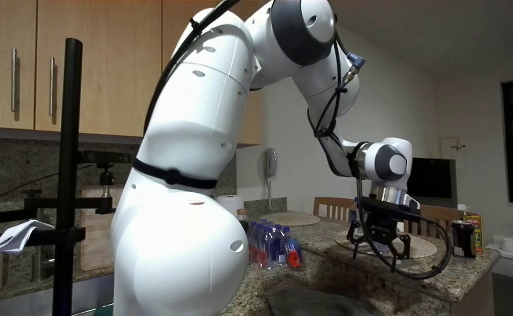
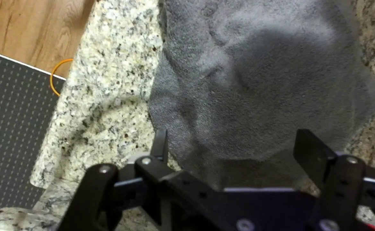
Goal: Pick up the grey towel and slightly move it to the right.
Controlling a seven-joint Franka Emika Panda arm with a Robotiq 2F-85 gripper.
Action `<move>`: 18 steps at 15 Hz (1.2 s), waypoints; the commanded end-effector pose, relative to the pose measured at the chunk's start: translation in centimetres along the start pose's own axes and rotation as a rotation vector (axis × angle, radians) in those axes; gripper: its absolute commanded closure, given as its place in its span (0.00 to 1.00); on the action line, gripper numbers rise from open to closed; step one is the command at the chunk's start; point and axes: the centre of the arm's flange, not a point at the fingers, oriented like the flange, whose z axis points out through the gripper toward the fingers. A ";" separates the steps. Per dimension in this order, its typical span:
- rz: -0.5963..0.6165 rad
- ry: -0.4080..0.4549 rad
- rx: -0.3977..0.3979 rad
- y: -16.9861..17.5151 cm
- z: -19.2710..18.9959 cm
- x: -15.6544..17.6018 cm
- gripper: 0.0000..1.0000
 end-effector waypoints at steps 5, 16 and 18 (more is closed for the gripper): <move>-0.061 0.054 -0.018 -6.9 -1.8 -2.3 0.00; -0.004 0.085 -0.059 -17.0 0.1 -0.8 0.00; 0.000 0.085 -0.060 -17.1 0.2 -0.9 0.00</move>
